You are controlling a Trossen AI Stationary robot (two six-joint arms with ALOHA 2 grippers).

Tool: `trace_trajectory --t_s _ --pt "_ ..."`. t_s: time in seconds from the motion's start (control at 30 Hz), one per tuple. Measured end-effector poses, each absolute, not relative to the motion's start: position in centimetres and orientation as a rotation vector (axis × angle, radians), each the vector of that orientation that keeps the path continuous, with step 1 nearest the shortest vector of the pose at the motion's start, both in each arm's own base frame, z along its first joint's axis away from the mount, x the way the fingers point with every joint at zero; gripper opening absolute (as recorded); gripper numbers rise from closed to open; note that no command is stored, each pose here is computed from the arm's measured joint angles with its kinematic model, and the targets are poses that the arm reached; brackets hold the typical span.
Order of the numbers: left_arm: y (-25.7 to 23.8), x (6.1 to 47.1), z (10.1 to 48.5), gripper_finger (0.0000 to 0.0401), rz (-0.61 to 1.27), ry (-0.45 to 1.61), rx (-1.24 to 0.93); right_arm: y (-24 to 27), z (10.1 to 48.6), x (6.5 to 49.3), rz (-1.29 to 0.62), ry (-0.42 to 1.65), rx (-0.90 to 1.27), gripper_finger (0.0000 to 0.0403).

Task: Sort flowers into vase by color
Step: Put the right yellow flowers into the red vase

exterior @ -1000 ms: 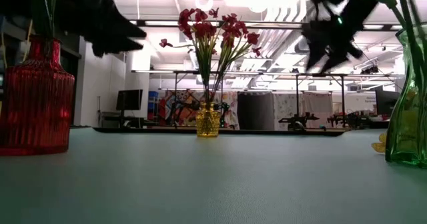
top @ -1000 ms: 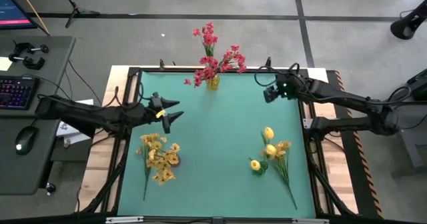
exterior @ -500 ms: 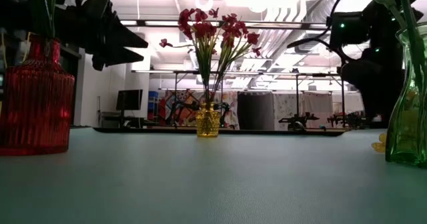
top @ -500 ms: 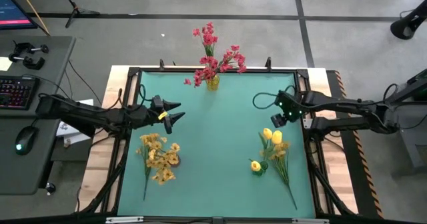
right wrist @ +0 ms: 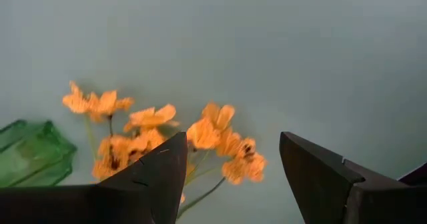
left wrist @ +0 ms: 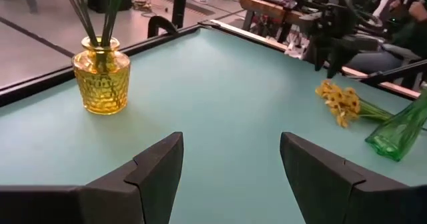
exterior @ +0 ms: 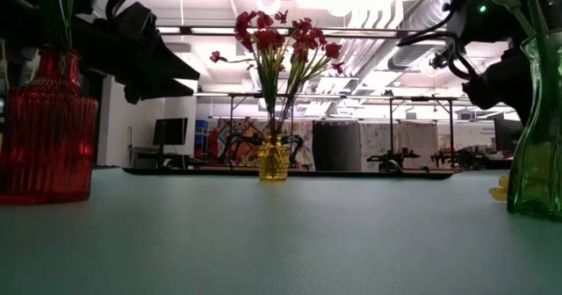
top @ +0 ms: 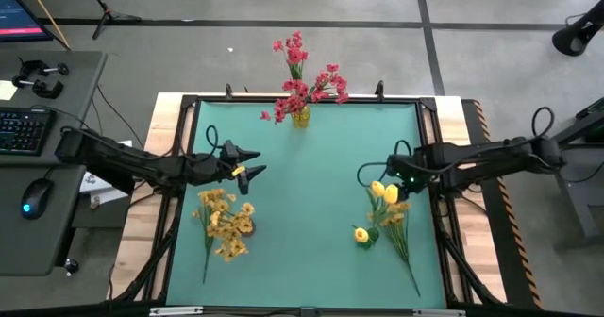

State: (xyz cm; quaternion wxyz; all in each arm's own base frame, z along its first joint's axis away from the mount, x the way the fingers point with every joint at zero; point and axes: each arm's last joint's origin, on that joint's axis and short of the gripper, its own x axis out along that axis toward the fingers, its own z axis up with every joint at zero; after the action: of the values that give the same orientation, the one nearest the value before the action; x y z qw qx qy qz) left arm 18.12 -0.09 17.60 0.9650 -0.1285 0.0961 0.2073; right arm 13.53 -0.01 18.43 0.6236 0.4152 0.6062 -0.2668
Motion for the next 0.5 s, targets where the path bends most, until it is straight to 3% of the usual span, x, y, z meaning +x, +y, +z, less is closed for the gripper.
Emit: trace_trajectory --t_s 0.5 --pt "-0.1 18.3 17.4 0.0239 0.42 0.205 -0.232 3.8 18.6 13.3 -0.571 1.486 1.087 0.0229"
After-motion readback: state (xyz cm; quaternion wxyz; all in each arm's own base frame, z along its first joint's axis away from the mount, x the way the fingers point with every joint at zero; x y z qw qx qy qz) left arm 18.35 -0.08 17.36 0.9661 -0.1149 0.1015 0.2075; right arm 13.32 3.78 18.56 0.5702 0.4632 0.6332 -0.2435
